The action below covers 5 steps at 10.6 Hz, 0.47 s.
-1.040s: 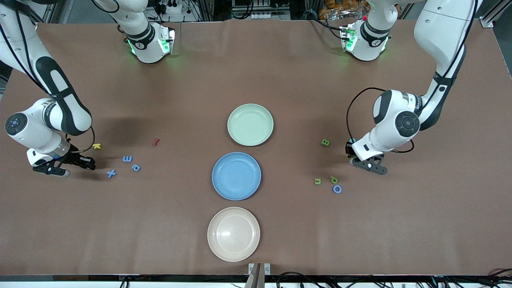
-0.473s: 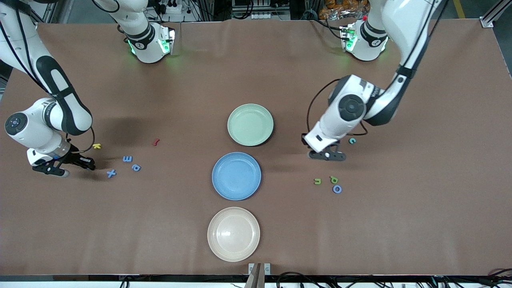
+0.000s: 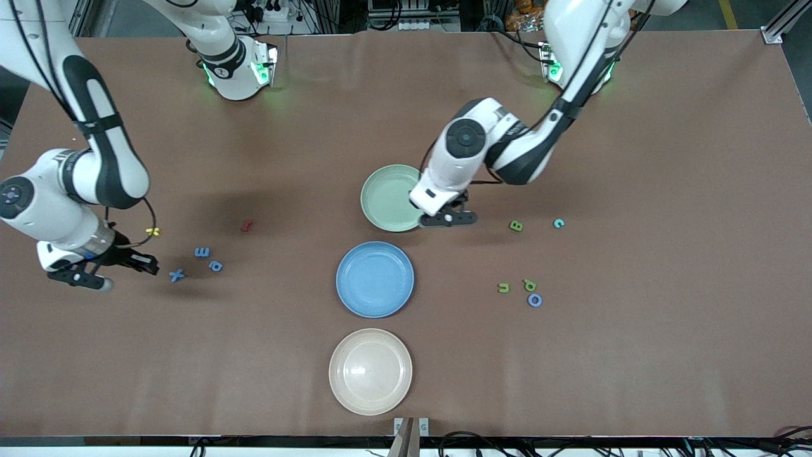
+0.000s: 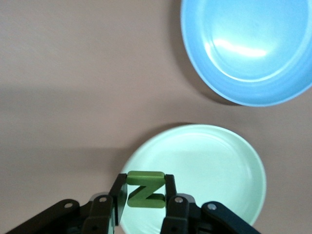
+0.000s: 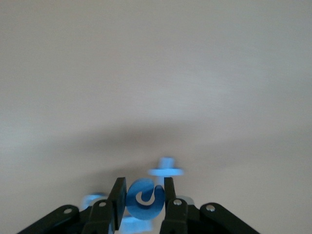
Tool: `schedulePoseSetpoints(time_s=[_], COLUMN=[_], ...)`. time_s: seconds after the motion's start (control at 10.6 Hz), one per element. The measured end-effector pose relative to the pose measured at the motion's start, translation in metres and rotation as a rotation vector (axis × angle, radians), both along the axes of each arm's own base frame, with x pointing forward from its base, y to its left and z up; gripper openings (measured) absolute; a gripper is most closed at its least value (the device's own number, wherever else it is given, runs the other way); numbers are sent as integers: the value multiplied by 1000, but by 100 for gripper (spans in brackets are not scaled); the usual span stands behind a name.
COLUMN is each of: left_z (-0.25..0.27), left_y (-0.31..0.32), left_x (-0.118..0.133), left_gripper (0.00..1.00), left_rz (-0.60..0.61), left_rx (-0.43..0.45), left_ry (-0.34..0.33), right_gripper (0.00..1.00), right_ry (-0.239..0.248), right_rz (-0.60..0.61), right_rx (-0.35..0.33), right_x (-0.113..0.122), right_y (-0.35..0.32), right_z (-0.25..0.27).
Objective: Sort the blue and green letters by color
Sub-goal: 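Carry the Z to the green plate while the right gripper carries c to blue plate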
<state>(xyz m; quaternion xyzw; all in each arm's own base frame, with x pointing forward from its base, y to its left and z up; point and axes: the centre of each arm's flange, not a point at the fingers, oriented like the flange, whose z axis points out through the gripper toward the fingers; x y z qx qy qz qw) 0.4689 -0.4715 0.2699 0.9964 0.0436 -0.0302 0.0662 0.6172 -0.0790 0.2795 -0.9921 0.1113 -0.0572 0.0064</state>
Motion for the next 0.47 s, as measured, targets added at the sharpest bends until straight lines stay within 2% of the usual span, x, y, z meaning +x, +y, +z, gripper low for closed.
schedulePoseSetpoints(time_s=[0.09,0.38,0.47], left_z=[-10,-42,-45], left_y=[-20,-45,-48], left_x=[-9,-27,-30], left_gripper=[36,36,40], left_rz=[20,61,71], left_rx=[-2,10,13], left_ry=[16,57,63], right_gripper=[36,36,36], right_ry=[-25,-100,-121], right_rz=[2,107,124], right_rx=[7,28,42], right_x=[12,34,40], right_y=[44,164,204], right_z=[12,44,50])
